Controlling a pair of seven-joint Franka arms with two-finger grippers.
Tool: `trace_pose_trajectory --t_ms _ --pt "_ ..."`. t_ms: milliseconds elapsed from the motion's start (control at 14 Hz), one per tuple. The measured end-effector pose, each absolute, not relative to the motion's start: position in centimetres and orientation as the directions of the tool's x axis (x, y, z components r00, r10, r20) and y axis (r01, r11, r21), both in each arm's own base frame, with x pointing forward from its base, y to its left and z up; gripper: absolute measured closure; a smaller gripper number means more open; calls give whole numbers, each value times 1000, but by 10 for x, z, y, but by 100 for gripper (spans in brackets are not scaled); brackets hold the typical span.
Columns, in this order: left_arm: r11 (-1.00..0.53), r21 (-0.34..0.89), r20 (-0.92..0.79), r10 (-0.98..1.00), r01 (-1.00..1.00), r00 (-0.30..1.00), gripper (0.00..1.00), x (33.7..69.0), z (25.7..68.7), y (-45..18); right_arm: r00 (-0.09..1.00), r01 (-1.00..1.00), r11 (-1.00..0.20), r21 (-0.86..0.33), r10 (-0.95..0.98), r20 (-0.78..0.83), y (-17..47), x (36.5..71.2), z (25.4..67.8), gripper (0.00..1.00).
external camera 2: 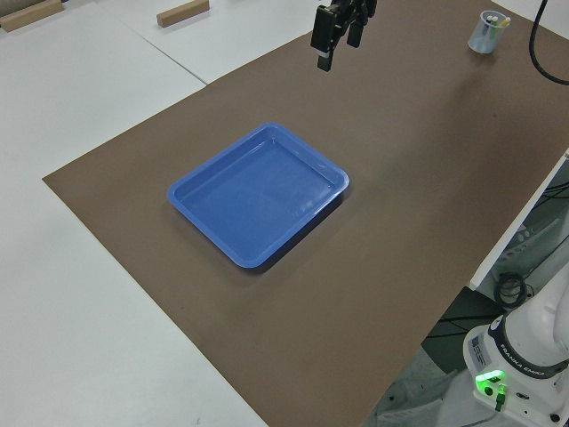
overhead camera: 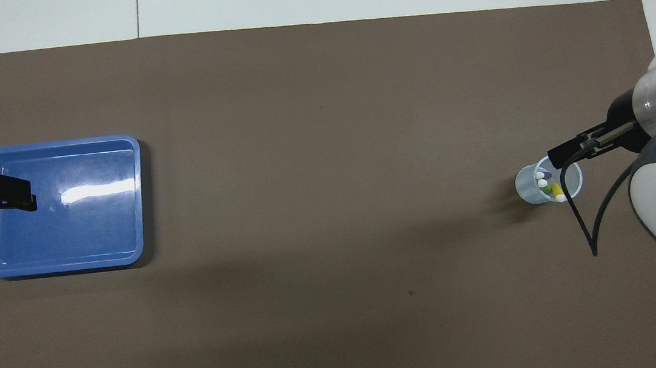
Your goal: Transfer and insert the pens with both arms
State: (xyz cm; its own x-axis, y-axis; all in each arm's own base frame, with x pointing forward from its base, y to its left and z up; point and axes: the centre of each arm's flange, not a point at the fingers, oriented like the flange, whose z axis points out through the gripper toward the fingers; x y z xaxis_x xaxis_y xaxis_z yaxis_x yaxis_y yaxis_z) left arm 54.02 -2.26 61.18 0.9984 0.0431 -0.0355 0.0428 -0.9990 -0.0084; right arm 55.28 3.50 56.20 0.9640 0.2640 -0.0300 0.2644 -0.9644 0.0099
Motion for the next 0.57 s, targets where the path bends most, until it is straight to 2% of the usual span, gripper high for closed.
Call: trace_pose_trajectory --t_ms 572 --pt "-999 -9 -41 43 42 998 0 540 612 -23 984 175 -984 14 175 -14 33 555 569 0"
